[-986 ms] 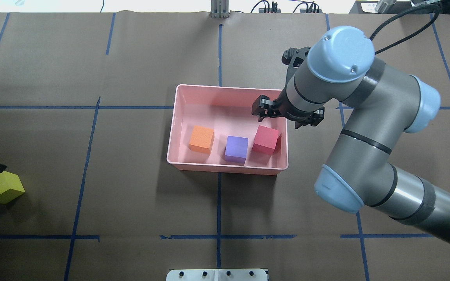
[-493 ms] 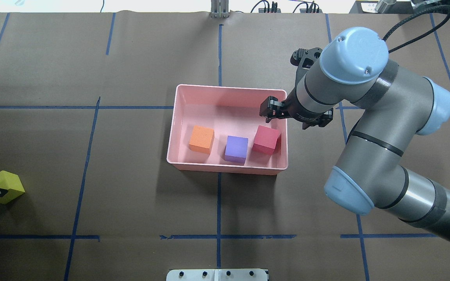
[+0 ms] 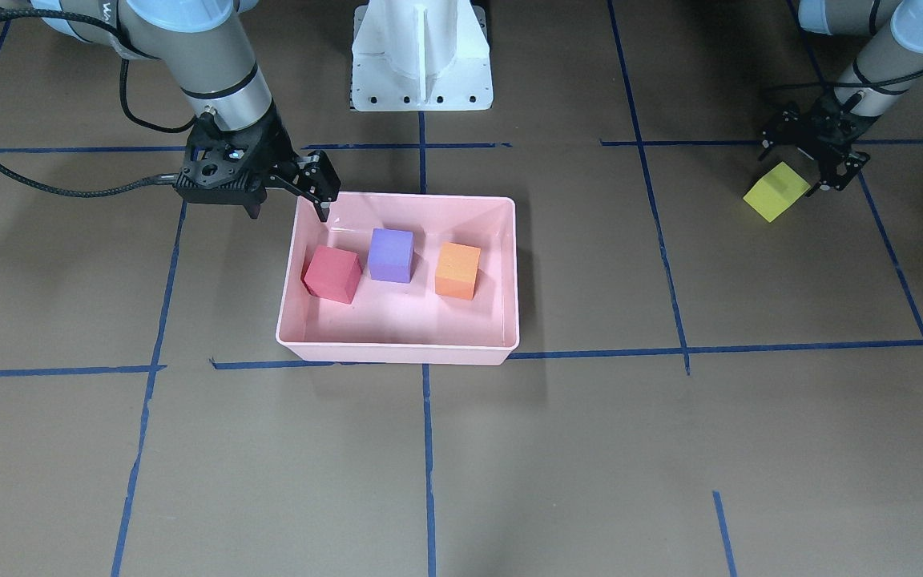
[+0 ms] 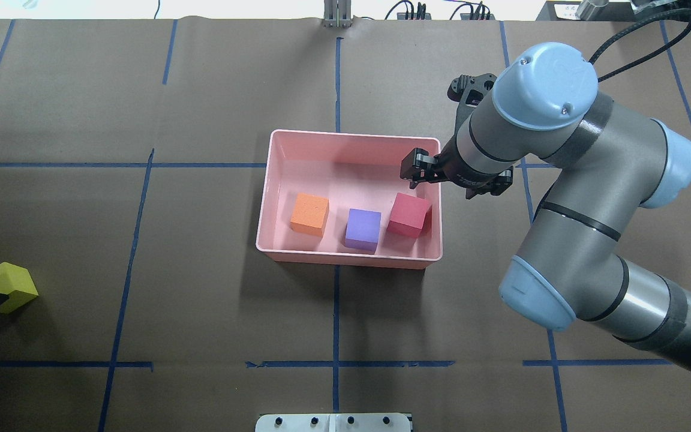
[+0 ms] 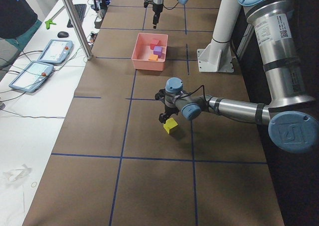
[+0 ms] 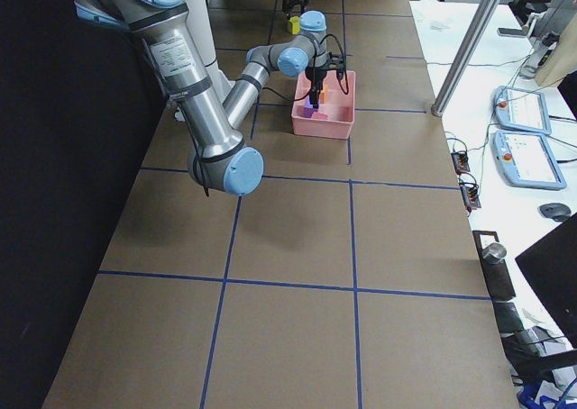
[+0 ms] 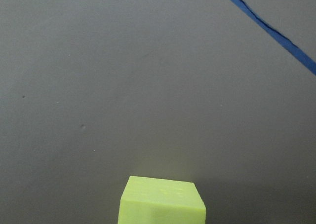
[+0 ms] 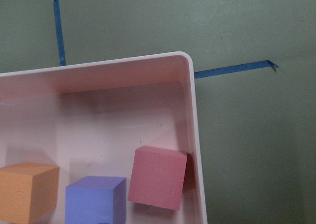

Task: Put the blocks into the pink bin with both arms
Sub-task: 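Grasp the yellow-green cube with the left gripper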

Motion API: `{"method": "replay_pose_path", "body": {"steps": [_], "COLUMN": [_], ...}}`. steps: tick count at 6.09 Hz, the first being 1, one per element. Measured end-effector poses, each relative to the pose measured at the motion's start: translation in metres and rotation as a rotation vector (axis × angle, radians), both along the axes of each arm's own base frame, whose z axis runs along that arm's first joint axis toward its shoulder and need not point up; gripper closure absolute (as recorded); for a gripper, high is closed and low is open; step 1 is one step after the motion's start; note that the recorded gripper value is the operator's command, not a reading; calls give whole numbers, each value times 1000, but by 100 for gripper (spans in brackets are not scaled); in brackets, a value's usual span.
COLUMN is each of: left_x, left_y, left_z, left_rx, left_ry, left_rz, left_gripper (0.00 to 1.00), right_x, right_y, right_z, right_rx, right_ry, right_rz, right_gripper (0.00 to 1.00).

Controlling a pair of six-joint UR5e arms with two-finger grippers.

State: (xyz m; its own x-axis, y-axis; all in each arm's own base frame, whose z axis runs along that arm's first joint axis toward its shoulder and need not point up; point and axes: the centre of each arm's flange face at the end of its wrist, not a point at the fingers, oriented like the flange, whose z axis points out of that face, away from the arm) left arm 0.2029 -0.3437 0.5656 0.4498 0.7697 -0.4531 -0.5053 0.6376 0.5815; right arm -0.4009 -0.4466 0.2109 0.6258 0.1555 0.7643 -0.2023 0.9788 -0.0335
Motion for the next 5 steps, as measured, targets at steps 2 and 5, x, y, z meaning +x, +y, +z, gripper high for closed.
{"method": "replay_pose_path", "body": {"steps": [2,5], "left_x": [3,17], "left_y": [-1,-11], "left_z": [12,29], "left_rx": [-12,-27], "left_ry": [-14,-29], "left_rz": [11,21], "left_gripper": [0,0], "right_x": [-1,-1], "right_y": [0,0], "right_z": [2,7], "right_rx": [-3,-5], "right_ry": [5,12], "right_rz": [0,3], "right_gripper": [0,0]}}
